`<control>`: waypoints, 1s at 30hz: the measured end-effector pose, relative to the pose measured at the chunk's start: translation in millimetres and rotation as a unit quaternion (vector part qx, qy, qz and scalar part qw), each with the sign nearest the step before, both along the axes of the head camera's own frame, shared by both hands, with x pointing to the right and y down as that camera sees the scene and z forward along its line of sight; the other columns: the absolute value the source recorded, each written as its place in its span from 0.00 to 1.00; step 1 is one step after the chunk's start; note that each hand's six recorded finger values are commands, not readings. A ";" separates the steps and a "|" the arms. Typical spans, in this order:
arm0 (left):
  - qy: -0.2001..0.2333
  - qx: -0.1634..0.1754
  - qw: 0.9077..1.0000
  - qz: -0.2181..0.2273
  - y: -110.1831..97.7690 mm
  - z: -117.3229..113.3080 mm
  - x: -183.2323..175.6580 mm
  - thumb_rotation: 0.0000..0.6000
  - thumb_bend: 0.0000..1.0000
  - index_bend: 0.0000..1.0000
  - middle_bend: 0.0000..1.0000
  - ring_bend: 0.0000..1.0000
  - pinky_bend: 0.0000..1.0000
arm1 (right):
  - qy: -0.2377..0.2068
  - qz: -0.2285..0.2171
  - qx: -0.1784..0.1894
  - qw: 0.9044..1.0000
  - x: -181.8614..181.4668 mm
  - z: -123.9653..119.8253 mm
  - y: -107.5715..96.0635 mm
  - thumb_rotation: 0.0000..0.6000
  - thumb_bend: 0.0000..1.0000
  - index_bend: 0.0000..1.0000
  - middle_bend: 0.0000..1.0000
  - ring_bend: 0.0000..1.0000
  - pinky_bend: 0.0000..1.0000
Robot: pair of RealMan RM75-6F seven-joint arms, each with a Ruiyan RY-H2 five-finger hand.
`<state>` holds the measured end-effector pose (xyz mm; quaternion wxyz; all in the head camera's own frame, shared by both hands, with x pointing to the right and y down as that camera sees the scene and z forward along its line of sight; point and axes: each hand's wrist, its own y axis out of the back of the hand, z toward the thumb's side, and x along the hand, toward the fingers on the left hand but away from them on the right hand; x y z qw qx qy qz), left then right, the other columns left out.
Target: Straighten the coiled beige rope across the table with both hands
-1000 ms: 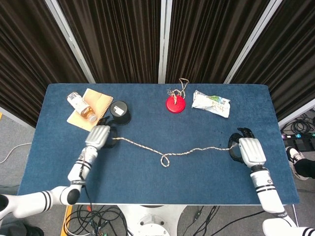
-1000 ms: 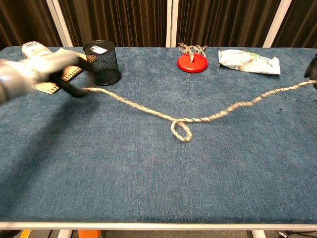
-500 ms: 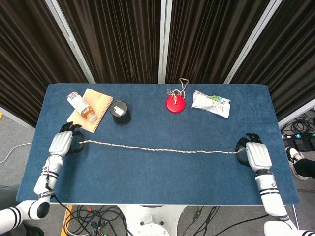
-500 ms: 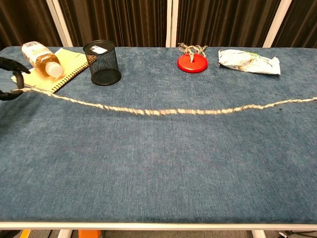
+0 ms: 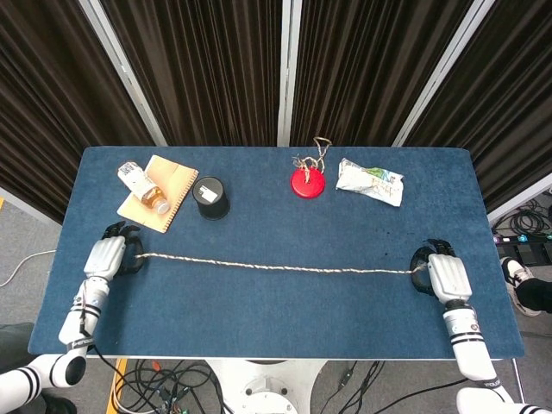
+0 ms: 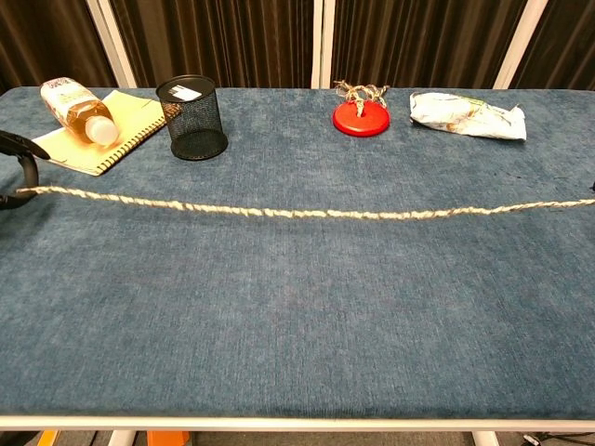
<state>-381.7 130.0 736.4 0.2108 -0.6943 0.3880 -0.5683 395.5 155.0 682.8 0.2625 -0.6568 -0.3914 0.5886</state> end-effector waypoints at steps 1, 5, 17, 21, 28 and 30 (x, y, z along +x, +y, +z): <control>-0.002 -0.001 1.000 0.002 0.9 1.2 -0.2 1.00 0.40 0.59 0.17 0.00 0.00 | -0.001 -0.001 -0.002 1.000 -0.8 2.1 0.9 1.00 0.57 0.73 0.35 0.12 0.10; -0.010 -0.007 1.000 0.008 4.4 6.0 -0.7 1.00 0.39 0.50 0.17 0.00 0.00 | 0.001 -0.007 -0.011 1.000 -3.1 9.5 5.1 1.00 0.54 0.60 0.29 0.07 0.06; -0.018 -0.018 1.000 0.008 9.7 5.5 -1.5 1.00 0.21 0.15 0.08 0.00 0.00 | 0.014 -0.026 -0.037 0.999 -4.5 13.6 12.4 1.00 0.36 0.07 0.12 0.00 0.00; -0.009 0.010 1.000 -0.005 3.7 -11.2 -4.9 1.00 0.20 0.15 0.08 0.00 0.00 | 0.011 -0.022 -0.016 1.000 -0.3 -4.2 6.2 1.00 0.35 0.06 0.11 0.00 0.00; -0.027 0.112 0.993 -0.038 -11.3 -75.4 -40.0 1.00 0.18 0.18 0.08 0.00 0.00 | 0.017 -0.017 0.046 0.999 24.3 -59.2 -3.2 1.00 0.36 0.07 0.12 0.00 0.00; -0.038 0.135 0.989 -0.047 -9.5 -92.8 -51.9 1.00 0.17 0.18 0.09 0.00 0.00 | 0.020 -0.015 0.060 0.998 30.5 -75.3 -1.5 1.00 0.36 0.07 0.12 0.00 0.00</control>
